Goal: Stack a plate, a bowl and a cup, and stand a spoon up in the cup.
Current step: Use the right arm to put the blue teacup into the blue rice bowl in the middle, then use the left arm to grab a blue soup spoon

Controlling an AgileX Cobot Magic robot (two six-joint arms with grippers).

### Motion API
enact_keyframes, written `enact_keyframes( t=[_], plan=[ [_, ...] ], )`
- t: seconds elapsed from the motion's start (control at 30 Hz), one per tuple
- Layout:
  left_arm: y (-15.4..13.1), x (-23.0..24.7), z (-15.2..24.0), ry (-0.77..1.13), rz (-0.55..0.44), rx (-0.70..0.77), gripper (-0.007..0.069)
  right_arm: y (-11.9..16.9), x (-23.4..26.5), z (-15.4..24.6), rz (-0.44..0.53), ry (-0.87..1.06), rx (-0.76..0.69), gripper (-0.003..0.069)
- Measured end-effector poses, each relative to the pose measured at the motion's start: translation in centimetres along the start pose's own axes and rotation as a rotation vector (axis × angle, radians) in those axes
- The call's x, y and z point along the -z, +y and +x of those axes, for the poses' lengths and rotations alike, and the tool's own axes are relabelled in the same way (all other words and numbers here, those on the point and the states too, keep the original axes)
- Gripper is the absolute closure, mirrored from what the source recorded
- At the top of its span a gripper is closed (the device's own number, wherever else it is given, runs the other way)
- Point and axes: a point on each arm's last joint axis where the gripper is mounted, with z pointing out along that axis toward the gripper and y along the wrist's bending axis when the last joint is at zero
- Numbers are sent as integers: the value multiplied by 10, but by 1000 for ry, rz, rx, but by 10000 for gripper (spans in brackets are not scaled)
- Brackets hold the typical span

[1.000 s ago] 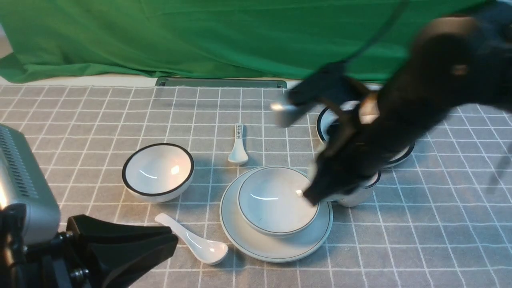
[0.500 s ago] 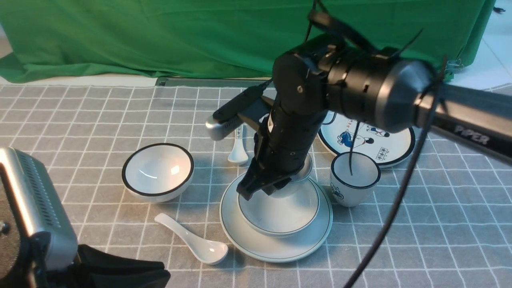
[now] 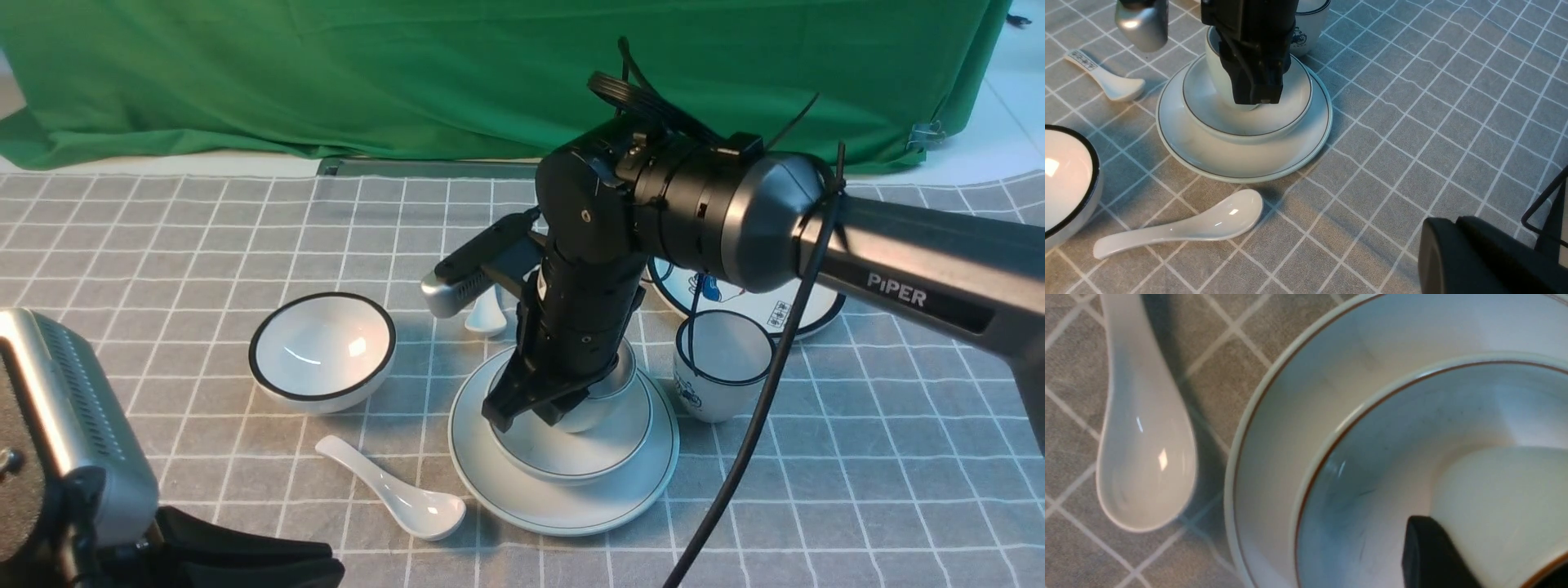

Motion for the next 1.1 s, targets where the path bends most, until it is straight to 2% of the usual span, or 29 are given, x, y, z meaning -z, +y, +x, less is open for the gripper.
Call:
enact_keyframes(
  t=[0.07,0.17,0.2,0.33,0.4,0.43,0.47,0.5,0.53,0.57,0.67,0.7,0.73,0.8,0.93,1.1],
  plan=[
    [0,0,0,0,0,7,616,0,-1,0,0,1,-1,440],
    [0,0,1,11,2,58,616,0,2,0,0,-4,-13,279],
    [0,0,1,11,2,61,616,0,2,0,1,-6,-13,257],
    [1,0,3,32,-11,159,616,0,21,-3,6,-46,-23,81],
    [3,-3,7,83,-34,230,616,0,48,-1,11,-90,-23,55],
    [3,-4,7,90,-36,236,616,0,53,0,13,-99,-23,61],
    [3,-6,9,120,-42,261,615,1,64,2,14,-109,-23,89],
    [5,-13,12,193,-57,292,615,1,90,9,25,-137,-11,154],
    [5,-14,12,201,-58,296,615,1,90,10,24,-133,-10,165],
    [5,-17,12,234,-63,312,615,2,105,15,28,-147,-3,215],
    [7,-38,6,367,-90,390,615,5,160,42,38,-178,11,471],
    [8,-40,5,374,-93,395,615,5,163,43,39,-184,11,490],
    [11,-50,2,407,-111,430,615,7,182,53,46,-228,12,547],
    [16,-60,-2,436,-134,458,615,8,201,66,53,-268,13,577],
    [28,-76,-5,479,-180,512,615,12,217,94,60,-289,13,580],
    [64,-100,-6,531,-270,681,614,20,222,155,71,-297,9,573]
  ],
)
